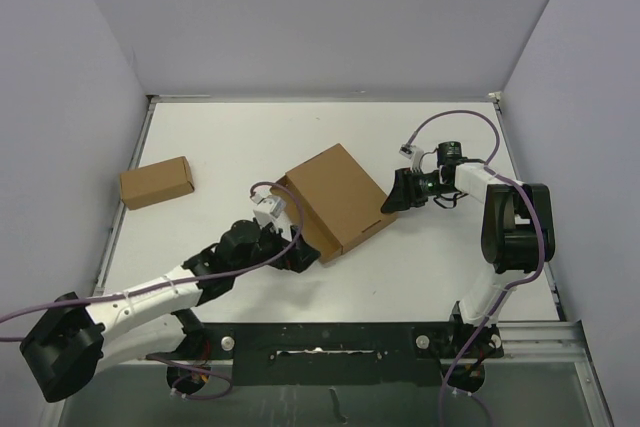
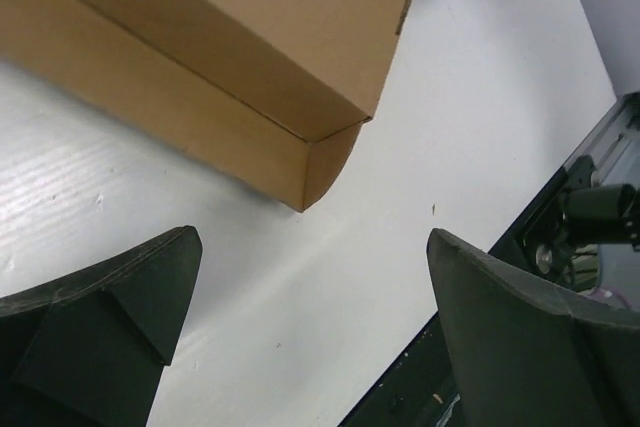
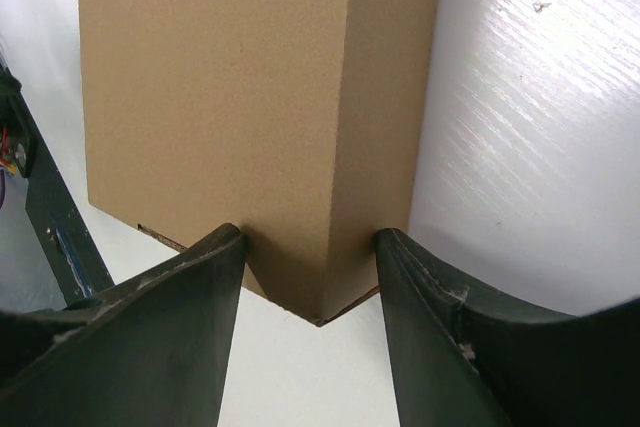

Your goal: Fold the paper box

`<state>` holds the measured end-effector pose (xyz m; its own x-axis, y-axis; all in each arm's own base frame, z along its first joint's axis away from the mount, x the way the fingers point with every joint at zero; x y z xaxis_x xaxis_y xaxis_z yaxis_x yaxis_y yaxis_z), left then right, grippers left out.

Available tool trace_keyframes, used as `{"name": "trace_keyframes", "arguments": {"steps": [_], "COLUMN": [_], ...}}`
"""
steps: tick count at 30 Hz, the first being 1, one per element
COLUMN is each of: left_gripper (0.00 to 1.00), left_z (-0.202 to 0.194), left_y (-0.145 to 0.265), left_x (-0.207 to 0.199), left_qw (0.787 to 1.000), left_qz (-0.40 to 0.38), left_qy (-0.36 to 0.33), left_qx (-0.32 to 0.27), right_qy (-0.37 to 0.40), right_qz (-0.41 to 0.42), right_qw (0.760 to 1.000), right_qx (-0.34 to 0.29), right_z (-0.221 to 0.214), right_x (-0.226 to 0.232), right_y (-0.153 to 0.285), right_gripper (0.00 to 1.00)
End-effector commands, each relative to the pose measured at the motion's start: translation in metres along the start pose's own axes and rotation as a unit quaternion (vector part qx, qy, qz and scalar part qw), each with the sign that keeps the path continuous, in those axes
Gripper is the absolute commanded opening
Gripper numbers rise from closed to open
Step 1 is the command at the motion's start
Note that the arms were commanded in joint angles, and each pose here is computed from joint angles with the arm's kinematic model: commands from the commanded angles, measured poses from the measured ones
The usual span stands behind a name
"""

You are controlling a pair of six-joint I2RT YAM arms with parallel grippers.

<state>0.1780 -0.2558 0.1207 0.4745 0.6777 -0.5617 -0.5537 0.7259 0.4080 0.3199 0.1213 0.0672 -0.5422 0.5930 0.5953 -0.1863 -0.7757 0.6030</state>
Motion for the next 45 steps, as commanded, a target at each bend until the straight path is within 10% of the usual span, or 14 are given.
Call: {"name": "trace_keyframes", "arguments": {"steps": [1,27,45], "left_gripper": [0.98,0.98,0.98], "left_z": [0.014,0.008,-0.005], "left_y": [0.008,-0.042,-0.088], "left_x": [0.000,0.012,0.013], "left_qw": [0.994,0.948,0.932], "left_qz": [-0.009,-0.012,0.075], "left_qy": [0.102,0.294,0.351], "left_qx": [-0.050,-0.125,-0.052], "right_qy": [0.021,0.023,0.025], "right_qz": [-0.041,-0.039,-0.039], "right_qw": [0.999,0.999,0.999], "right_qx": [0.021,0.021,0.024], "right_z": [-0.004,-0.004,-0.004], "right_x": [-0.020,-0.019,-0.018], "right_y": [-0.005,-0.005,-0.006], "right_gripper": [0.53,0.53,0.53]}}
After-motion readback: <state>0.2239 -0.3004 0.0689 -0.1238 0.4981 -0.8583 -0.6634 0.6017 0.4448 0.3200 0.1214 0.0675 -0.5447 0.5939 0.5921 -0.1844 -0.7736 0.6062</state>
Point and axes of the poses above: each gripper's point midway between its finger pads, its own y axis back along the fingers, its own x axis along the line the jaws close on, z = x × y, the point moved 2 cm from there along y, back along the fingers, and after that the axes turned 2 degrees about y, right-handed, at the moved point
